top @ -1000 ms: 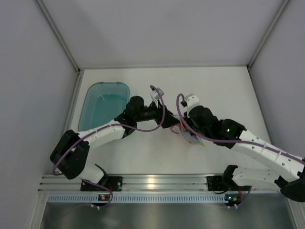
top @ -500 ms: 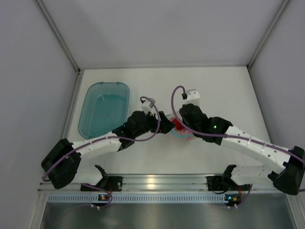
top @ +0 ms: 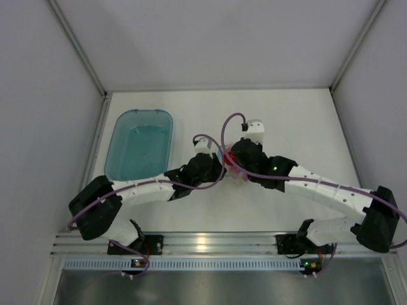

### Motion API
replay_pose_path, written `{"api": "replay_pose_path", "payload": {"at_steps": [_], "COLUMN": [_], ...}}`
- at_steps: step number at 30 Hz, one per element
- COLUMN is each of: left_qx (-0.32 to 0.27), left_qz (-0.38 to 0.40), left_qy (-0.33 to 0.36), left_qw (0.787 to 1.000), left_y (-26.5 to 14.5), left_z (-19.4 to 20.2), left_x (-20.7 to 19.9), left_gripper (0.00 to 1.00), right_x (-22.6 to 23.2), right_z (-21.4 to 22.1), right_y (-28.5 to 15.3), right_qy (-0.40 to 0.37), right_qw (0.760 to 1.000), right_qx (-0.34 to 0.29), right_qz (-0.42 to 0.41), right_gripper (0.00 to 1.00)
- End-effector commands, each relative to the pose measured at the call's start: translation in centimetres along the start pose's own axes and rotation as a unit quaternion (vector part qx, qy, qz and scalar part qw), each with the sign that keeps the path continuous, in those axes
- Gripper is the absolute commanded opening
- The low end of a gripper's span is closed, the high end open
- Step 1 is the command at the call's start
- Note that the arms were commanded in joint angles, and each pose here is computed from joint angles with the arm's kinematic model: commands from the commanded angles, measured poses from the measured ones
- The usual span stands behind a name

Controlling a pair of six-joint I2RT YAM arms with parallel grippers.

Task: Open the zip-top bag and remove the fake food

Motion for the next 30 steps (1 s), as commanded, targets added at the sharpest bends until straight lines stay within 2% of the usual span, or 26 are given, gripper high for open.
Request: {"api": "replay_pose_path", "payload": {"at_steps": [1, 2, 3, 8, 13, 18, 22, 25, 27, 29, 30], "left_qx": [-0.027, -0.026, -0.029, -0.04, -0.031, -0.005, 0.004, -0.004, -0.007, -0.014, -0.014], "left_qz": [-0.025, -0.044, -0.057, -0.127, -0.144, -0.159, -0.122, -0.079, -0.047, -0.023, -0.012], "left_qy": [-0.015, -0.013, -0.014, -0.007, -0.022, -0.034, -0.013, -0.007, -0.003, 0.008, 0.01], "left_qw": [0.999, 0.999, 0.998, 0.991, 0.989, 0.987, 0.992, 0.997, 0.999, 1.0, 1.0], "left_y": [0.3, 0.1, -0.1, -2.9, -4.7, -4.7, -4.4, -4.8, -5.2, -5.8, -6.1], "left_z": [-2.0, -1.9, -2.0, -2.6, -1.6, -0.5, -1.5, -2.8, -3.5, -4.4, -4.6], "left_x": [0.0, 0.8, 1.3, 4.5, 7.2, 9.9, 8.1, 6.0, 4.6, 3.5, 3.0], "left_gripper": [0.18, 0.04, 0.0, 0.0, 0.0, 0.0, 0.0, 0.08, 0.21, 0.28, 0.35], "right_x": [0.3, -0.3, -0.8, -3.7, -3.4, -1.9, 2.0, 2.9, 3.1, 3.1, 3.1], "right_z": [0.0, 0.1, 0.3, 1.1, 1.4, 0.1, -1.2, -1.6, -1.6, -1.5, -1.4], "right_y": [0.8, 1.0, 1.2, 2.0, 2.6, 2.0, 0.7, 0.2, -0.2, -0.2, -0.2], "right_qy": [-0.002, -0.013, -0.025, -0.093, -0.111, -0.093, -0.075, -0.084, -0.094, -0.108, -0.112], "right_qw": [1.0, 0.999, 0.998, 0.984, 0.98, 0.988, 0.997, 0.996, 0.995, 0.993, 0.993], "right_qx": [-0.013, -0.017, -0.017, -0.019, -0.004, -0.004, 0.016, 0.023, 0.02, 0.021, 0.022], "right_qz": [0.02, 0.038, 0.054, 0.153, 0.164, 0.122, -0.002, -0.007, 0.009, 0.03, 0.033], "right_gripper": [0.0, 0.0, 0.0, 0.0, 0.0, 0.0, 0.0, 0.0, 0.0, 0.0, 0.0]}}
Point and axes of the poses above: each gripper's point midway between its finger pads, its own y axis out along the fingers, its own x axis along the line the jaws close on, z = x × y, the point moved 1 cm from there along -y, back along the fingers, and after that the axes turned 6 degrees about y, right-handed, at the moved point
